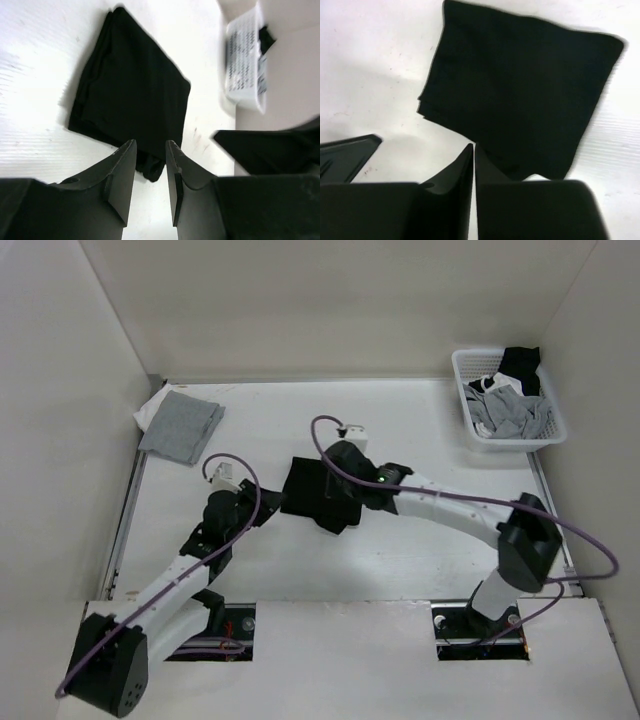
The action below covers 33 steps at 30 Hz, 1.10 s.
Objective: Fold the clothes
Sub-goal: Fold the tank top
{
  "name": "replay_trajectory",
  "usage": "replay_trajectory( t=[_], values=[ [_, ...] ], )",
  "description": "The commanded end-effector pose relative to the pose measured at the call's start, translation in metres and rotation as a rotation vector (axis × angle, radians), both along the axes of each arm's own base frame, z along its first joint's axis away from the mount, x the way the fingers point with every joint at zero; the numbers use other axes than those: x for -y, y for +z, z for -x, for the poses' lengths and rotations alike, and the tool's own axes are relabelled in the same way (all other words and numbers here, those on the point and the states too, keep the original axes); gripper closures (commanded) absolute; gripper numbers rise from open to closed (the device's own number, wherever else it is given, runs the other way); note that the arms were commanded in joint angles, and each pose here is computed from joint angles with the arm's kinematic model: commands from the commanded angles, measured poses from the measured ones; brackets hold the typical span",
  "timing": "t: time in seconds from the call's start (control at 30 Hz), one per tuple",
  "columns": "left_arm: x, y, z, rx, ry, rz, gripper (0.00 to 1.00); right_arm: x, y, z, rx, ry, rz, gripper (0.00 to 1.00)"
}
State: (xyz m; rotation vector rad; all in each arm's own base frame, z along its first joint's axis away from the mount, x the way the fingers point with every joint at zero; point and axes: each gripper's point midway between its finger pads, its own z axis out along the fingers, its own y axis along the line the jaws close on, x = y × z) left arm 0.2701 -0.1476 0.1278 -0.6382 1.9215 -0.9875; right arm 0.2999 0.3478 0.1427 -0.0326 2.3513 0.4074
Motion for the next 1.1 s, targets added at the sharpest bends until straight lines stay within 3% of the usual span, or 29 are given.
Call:
replay_trajectory(
  t=[0.0, 0.1, 0.27, 0.43, 0.53, 0.63, 0.8, 1.07],
  values=[
    [0.028, 0.035, -0.019, 0.108, -0.032, 0.017, 0.71, 0.020, 0.018, -0.007, 0.102, -0.053, -0.134, 0.97],
    [0.047, 0.023, -0.024, 0.084, -0.063, -0.012, 0.73, 0.042, 0.006, 0.011, 0.140, -0.042, -0.183, 1.00],
    [0.031, 0.012, -0.025, 0.098, -0.012, -0.091, 0.73, 0.083, -0.006, 0.040, 0.206, -0.040, -0.232, 0.99],
    [-0.034, -0.019, -0.023, 0.010, 0.154, -0.287, 0.65, 0.140, -0.018, 0.045, 0.274, -0.142, -0.309, 0.79],
    [-0.063, -0.033, -0.021, -0.062, 0.231, -0.334, 0.59, 0.175, -0.008, 0.026, 0.347, -0.258, -0.363, 0.61],
    [-0.081, -0.039, -0.023, -0.108, 0.277, -0.350, 0.54, 0.201, 0.007, 0.000, 0.386, -0.340, -0.379, 0.53],
    [-0.105, -0.037, -0.030, -0.136, 0.337, -0.373, 0.52, 0.200, 0.030, -0.036, 0.416, -0.332, -0.388, 0.51],
    [-0.101, -0.045, -0.031, -0.153, 0.310, -0.416, 0.51, 0.189, -0.022, -0.036, 0.335, -0.321, -0.359, 0.53]
  ],
)
